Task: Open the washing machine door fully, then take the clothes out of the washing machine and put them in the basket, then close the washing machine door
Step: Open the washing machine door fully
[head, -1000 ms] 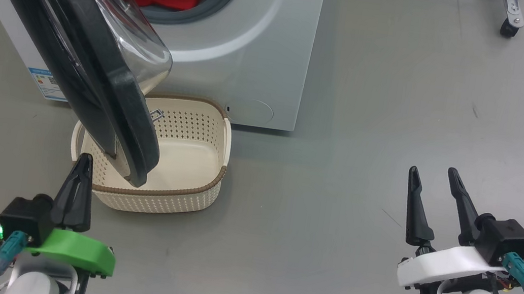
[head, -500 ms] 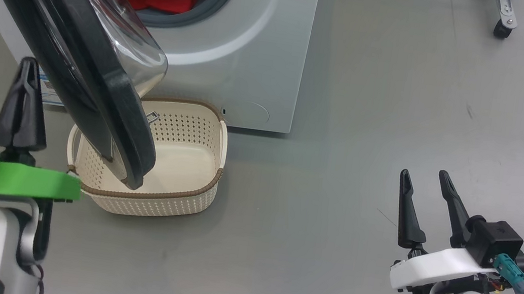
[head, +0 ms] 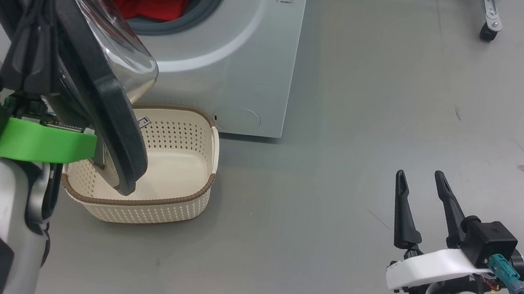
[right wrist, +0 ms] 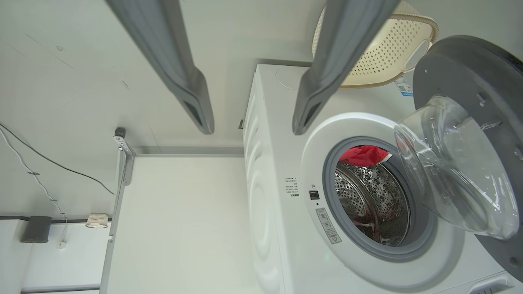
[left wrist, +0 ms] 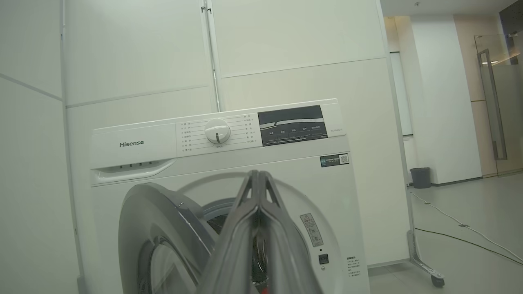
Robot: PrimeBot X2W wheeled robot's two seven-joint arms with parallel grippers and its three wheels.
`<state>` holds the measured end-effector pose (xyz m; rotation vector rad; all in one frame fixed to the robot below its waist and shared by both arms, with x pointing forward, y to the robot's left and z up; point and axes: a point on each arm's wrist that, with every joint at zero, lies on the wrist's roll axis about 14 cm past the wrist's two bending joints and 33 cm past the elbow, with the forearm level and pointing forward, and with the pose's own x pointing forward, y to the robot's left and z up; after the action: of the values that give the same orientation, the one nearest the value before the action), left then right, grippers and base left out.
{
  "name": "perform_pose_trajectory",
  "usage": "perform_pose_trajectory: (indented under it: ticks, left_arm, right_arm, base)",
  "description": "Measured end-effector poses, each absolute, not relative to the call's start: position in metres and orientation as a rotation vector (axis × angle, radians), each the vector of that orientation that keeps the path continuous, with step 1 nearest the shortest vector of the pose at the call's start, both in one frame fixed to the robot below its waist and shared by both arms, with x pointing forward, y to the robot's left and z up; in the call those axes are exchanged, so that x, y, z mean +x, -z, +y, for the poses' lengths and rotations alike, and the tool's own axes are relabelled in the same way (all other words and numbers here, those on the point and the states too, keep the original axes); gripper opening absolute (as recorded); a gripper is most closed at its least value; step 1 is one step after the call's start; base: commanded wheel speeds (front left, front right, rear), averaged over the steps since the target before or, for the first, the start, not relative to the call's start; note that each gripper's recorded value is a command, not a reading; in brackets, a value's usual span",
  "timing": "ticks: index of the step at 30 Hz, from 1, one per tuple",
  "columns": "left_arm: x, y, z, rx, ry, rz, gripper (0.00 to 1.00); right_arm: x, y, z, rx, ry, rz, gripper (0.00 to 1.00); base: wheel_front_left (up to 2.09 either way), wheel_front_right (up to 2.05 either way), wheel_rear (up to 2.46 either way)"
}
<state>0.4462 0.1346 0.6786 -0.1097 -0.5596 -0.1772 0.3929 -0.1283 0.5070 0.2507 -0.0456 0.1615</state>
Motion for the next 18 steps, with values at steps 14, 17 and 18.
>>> perform_pose_trajectory:
  ticks: [14,17,18]
  left_arm:
    - [0.456,-0.628,0.057,-0.147,0.403,-0.313,0.0]
    - [0.458,-0.61,0.05,-0.161,0.414,-0.252,0.0]
    - [0.458,-0.604,0.048,-0.163,0.417,-0.229,0.0]
  right_arm:
    - [0.388,-0.506,-0.139,0.255,-0.125,-0.051,1.0]
    - [0.388,-0.505,-0.144,0.258,-0.109,-0.048,1.0]
    - [0.388,-0.504,-0.145,0.258,-0.106,-0.047,1.0]
  base:
    - [0.0,0.0,0.0]
    - [0.0,0.0,0.0]
    - [0.0,0.0,0.0]
